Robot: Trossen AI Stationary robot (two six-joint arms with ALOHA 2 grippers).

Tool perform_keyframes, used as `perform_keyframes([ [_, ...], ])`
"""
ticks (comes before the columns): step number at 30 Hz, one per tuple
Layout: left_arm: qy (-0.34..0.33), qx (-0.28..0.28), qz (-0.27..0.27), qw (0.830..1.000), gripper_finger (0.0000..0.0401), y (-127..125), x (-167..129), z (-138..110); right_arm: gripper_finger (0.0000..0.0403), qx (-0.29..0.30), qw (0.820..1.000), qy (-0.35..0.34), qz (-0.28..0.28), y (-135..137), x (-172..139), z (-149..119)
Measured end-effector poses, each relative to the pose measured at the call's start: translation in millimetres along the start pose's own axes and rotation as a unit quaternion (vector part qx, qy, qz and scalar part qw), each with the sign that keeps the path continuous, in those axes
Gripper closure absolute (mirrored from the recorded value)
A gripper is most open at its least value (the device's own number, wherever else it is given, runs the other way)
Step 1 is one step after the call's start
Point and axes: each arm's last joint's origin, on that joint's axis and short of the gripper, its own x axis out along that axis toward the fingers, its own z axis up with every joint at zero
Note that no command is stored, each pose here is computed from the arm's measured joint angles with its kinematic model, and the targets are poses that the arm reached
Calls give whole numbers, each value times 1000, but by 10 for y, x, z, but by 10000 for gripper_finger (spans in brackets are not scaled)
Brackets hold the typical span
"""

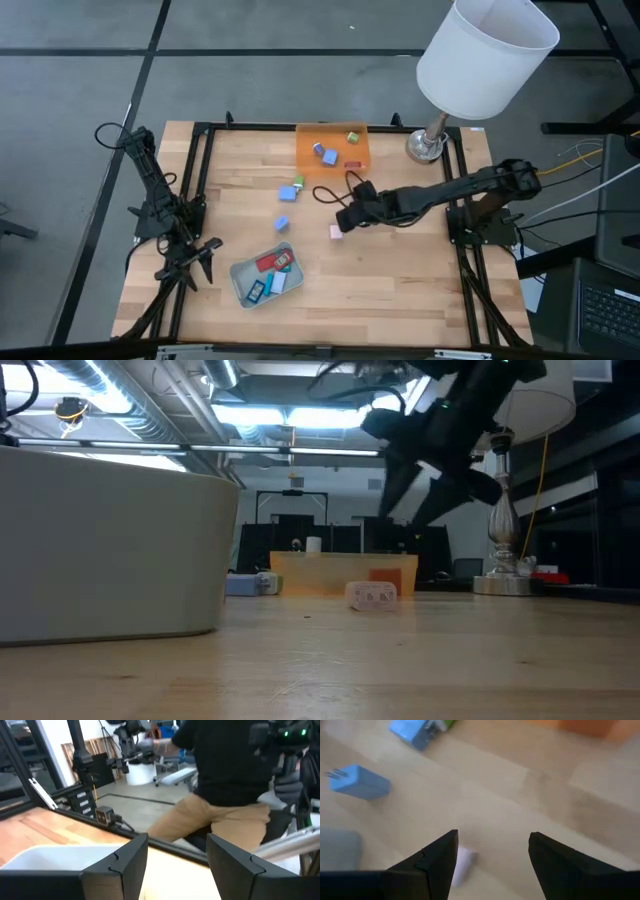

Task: Pick & Place Office items
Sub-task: Put the pink charger adapter into the orange bin

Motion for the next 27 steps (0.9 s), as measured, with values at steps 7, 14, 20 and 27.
perform_keyframes([
  [7, 32, 2, -10, 999, 209, -11, 2, -59, 163, 38, 998, 46, -17, 420, 183, 112],
  [14, 36, -30, -11, 999, 206, -13, 6, -66, 163, 32, 987, 101, -119, 825, 266, 155],
  [20, 36, -33, -11, 999, 209, -13, 6, -66, 163, 74, 983, 125, -111, 1034, 278, 197],
  [27, 36, -31, -11, 999, 206, -13, 6, -66, 163, 84, 964, 180, -177, 965, 477, -1],
])
